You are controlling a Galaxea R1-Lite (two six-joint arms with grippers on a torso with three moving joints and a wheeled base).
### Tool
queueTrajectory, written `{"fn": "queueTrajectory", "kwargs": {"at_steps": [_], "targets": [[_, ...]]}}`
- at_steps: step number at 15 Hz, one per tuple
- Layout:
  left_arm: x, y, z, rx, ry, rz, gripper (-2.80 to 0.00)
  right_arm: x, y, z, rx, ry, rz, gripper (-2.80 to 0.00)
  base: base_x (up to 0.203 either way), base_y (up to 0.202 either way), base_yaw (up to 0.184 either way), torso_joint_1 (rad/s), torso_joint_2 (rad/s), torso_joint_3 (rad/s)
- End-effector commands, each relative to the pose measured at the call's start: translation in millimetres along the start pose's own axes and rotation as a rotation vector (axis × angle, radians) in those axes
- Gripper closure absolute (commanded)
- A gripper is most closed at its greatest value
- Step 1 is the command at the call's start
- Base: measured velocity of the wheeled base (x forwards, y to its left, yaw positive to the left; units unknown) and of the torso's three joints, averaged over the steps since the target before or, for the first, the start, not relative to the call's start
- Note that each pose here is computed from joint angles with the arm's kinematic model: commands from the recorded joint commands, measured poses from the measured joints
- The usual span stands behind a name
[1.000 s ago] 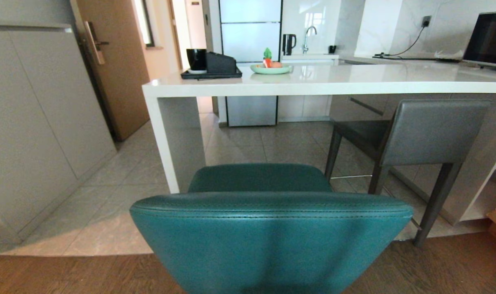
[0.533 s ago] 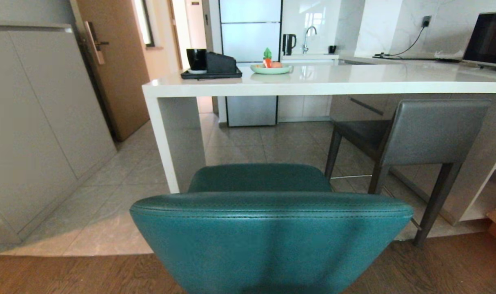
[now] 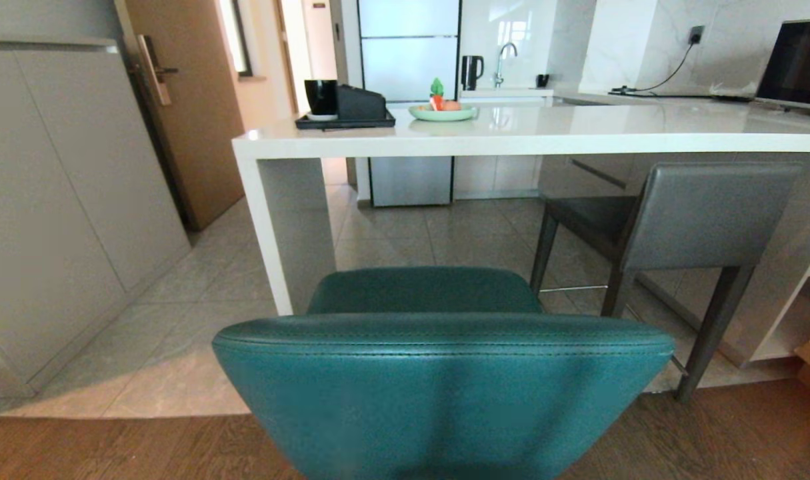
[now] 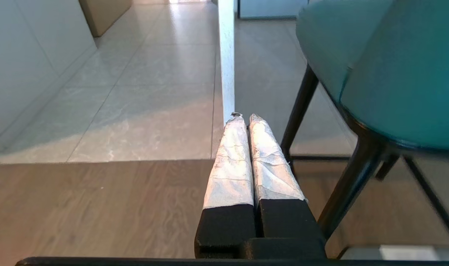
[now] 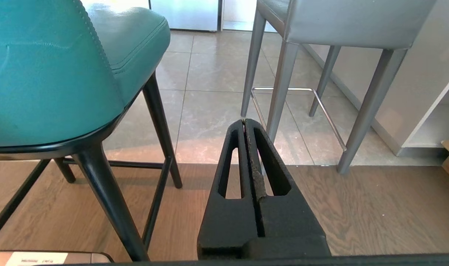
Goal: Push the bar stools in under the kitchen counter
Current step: Pull the gray chair out from under the dining table
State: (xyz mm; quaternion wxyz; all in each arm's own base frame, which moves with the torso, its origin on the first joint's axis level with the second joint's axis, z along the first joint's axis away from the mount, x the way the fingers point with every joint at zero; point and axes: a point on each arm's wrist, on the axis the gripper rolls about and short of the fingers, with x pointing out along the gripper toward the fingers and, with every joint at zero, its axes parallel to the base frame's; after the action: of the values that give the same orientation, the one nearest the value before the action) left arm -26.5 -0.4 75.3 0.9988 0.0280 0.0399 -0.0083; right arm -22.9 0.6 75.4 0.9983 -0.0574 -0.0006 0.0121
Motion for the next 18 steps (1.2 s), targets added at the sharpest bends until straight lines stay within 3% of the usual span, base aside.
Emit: {"fn": "queueTrajectory", "kwargs": {"at_steps": [1,6,9,11,18], "targets": [[-2.1,-0.5,-0.5,0.02,0.051,-0.02,0.0,0.4,0.2,-1.3,0.001,0.006,0.003,0.0,0.0,0.0,0.0,0.0,0.0,0.0],[-1.3,-0.3,-1.7,0.023,0.035,-0.007,0.0,0.4,-0.1,-1.3,0.032,0.007,-0.008,0.0,0.0,0.0,0.0,0.0,0.0,0.0],[1.2,0.1,0.3,-0.018,-0.027,0.006,0.0,0.5,-0.6,-0.5,0.131,0.001,-0.03,0.0,0.0,0.0,0.0,0.0,0.0,0.0],[1.4,0.4,0.3,-0.052,-0.029,0.013,0.0,0.5,-0.7,-0.4,0.129,0.0,-0.03,0.0,0.0,0.0,0.0,0.0,0.0,0.0],[1.4,0.6,0.5,-0.064,-0.031,0.024,0.0,0.5,-0.7,-0.4,0.129,0.0,-0.03,0.0,0.0,0.0,0.0,0.0,0.0,0.0]]}}
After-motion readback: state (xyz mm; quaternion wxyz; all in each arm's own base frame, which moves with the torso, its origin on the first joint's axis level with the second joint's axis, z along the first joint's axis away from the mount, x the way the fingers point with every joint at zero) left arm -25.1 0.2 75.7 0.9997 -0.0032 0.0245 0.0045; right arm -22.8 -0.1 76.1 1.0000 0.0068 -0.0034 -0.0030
